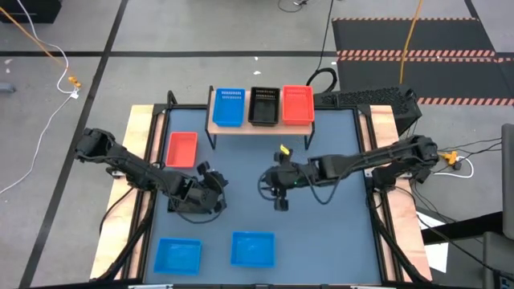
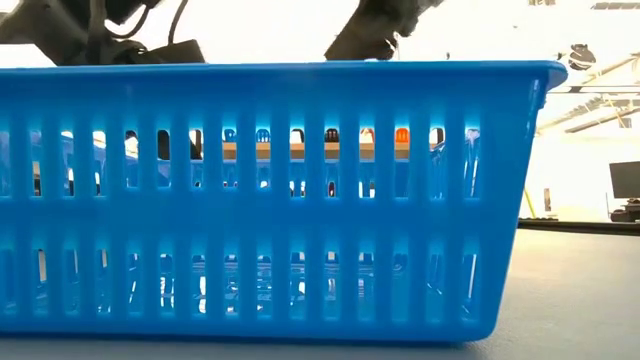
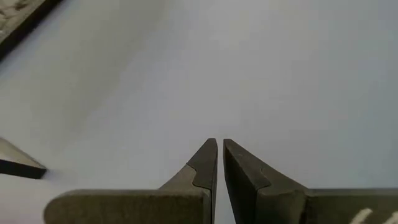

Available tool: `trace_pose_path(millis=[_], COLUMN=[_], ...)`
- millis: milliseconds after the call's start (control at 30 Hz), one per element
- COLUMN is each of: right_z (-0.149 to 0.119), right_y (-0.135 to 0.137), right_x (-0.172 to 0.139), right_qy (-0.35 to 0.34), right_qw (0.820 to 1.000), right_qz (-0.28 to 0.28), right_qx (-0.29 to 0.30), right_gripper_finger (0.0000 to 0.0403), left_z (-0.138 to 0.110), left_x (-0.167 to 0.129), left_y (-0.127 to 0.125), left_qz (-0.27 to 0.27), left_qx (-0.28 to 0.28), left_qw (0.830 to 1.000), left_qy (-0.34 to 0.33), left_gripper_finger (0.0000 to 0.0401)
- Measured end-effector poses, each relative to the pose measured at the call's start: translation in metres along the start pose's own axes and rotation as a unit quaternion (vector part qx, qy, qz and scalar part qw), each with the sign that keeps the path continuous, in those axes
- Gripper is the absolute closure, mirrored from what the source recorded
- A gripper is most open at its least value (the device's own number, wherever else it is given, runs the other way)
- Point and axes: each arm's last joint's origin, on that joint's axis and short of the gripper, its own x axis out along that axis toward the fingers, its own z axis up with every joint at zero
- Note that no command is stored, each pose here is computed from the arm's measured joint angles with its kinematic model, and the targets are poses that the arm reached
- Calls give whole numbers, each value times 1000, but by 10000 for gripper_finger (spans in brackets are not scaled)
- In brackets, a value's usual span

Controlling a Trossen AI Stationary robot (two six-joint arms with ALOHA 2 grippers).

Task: Stack baskets on shelf by color
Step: Stack the black bin on the stacked black bins on the shelf

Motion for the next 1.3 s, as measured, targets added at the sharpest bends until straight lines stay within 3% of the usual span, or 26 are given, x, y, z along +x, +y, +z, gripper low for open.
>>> trace_pose_path(millis=[133, 267, 367, 667, 967, 1167, 1300], right_z=[19, 32, 39, 52, 56, 44, 36], right_y=[3, 9, 13, 21, 17, 10, 12], right_x=[14, 53, 82, 141, 187, 206, 213], right_qy=[55, 116, 118, -38, -233, -229, -215], right_qw=[998, 993, 992, 994, 963, 965, 964], right_qz=[-9, -15, -12, -3, 38, 29, 26], right_qx=[-1, -21, -46, -106, -128, -126, -156], right_gripper_finger=[293, 293, 293, 293, 293, 293, 284], left_z=[2, 3, 0, -17, -35, -41, -42], left_x=[4, 6, 1, -39, -64, -68, -68], left_y=[5, 11, 17, 38, 45, 53, 54], left_qz=[13, 24, 37, 104, 168, 205, 212], left_qx=[2, 12, 18, -39, -106, -140, -137], left_qw=[1000, 1000, 999, 991, 979, 966, 965], left_qy=[1, 10, 30, 70, 53, 67, 72], left_gripper_finger=[370, 370, 370, 370, 370, 370, 370])
